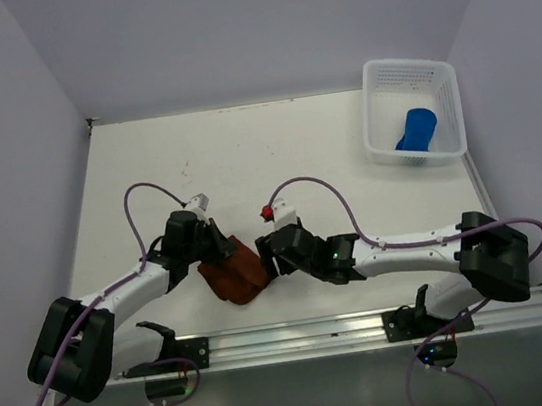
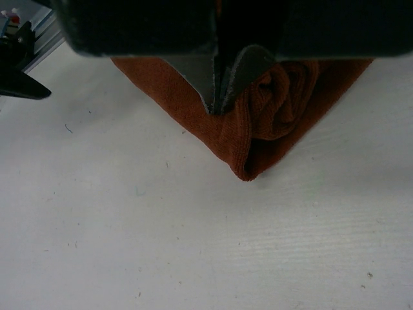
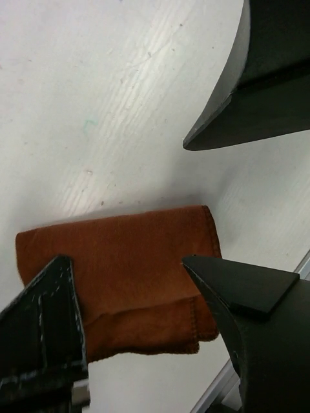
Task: Roll the towels
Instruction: Roll the towel
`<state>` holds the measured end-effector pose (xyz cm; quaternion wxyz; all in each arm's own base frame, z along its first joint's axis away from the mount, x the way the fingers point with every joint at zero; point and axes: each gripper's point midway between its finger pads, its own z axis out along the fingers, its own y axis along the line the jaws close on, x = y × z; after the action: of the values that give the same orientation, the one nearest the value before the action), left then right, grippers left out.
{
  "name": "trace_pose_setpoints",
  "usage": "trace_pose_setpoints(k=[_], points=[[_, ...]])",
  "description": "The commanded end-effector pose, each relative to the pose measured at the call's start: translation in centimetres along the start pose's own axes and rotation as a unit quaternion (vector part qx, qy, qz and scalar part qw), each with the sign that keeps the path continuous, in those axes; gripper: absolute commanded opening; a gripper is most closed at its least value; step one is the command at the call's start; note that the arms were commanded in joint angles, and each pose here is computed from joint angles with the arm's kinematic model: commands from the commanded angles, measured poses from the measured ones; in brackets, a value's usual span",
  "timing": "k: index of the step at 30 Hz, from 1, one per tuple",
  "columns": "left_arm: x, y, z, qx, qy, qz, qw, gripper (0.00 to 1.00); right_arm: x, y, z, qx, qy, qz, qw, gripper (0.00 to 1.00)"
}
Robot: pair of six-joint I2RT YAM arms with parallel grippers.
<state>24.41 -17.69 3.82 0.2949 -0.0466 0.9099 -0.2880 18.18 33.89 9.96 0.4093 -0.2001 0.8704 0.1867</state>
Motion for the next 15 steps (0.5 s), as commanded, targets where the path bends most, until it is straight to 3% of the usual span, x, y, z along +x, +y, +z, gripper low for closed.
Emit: trace_pose_setpoints(k=[1,15], points=[[1.8,2.0,0.1,-0.036,0.019,-0.005,0.999,0.00,-0.2,3.4,0.1,-0.125,0.015,0.105,0.986,0.70],[1.6,1.6,-0.1,-0.030,0.017,-0.004,0.999,0.00,3.3,3.6,3.2,-0.148,0.076,0.145,0.975,0.68]])
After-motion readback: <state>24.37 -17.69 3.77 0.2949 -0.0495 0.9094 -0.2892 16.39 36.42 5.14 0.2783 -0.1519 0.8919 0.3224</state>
